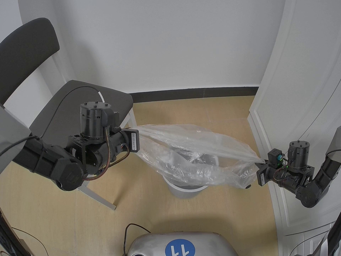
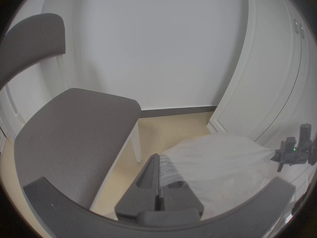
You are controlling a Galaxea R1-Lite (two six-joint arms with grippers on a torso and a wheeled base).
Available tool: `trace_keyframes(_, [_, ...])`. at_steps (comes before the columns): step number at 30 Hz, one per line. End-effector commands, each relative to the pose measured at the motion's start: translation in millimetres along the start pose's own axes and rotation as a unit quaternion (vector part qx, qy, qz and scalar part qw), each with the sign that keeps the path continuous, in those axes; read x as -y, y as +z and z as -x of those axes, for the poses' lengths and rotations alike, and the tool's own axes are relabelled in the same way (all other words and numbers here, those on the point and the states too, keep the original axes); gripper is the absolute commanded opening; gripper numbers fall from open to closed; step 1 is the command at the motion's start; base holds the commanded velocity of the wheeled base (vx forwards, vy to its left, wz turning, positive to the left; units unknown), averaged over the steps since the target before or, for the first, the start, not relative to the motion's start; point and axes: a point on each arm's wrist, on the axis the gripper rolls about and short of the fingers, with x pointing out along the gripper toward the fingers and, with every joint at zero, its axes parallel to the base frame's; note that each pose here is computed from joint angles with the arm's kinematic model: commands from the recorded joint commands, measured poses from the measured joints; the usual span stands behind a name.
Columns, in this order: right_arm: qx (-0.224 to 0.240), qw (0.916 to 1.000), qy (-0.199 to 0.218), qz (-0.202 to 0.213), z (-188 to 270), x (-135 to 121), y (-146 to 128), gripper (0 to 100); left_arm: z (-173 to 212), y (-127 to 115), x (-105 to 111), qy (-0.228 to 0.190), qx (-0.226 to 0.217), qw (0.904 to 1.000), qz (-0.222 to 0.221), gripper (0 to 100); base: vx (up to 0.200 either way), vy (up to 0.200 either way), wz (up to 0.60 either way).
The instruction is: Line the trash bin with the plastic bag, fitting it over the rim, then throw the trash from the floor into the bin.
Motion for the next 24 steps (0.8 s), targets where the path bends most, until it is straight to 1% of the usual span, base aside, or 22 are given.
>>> trace_keyframes(1, [0.002, 0.9998, -0.017, 0.006, 4.1, 7.0, 1.8, 0, 2.6, 1.8, -10.5, 0.015, 0.001, 0.9999, -0.005, 0, 0.0, 0.0, 0.0])
trace_keyframes(7, [-0.002, 0.9997, -0.021, 0.013, 5.2, 9.6, 0.2, 0, 1.3, 2.0, -15.2, 0.022, 0.001, 0.9997, -0.005, 0, 0.0, 0.0, 0.0])
trace_keyframes(14, [-0.018, 0.9987, -0.019, 0.043, 9.2, 12.1, -7.6, 0, 0.1, -1.2, -15.4, 0.023, -0.005, 0.9997, -0.01, 0, 0.0, 0.0, 0.0])
trace_keyframes(17, [-0.02, 0.9986, -0.018, 0.044, 9.1, 11.8, -8.4, 0, -0.3, -3.4, -15.6, 0.023, -0.009, 0.9996, -0.013, 0, 0.0, 0.0, 0.0])
trace_keyframes(18, [-0.038, 0.9981, -0.016, 0.045, 9.5, 13.8, -11.5, 0, -1.7, -7.7, -16.4, 0.025, -0.017, 0.9993, -0.022, 0, 0.0, 0.0, 0.0])
trace_keyframes(24, [-0.062, 0.9966, -0.018, 0.052, 11.5, 19.8, -14.5, 0, -3.9, -8.2, -23.1, 0.034, -0.019, 0.999, -0.023, 0, 0.0, 0.0, 0.0])
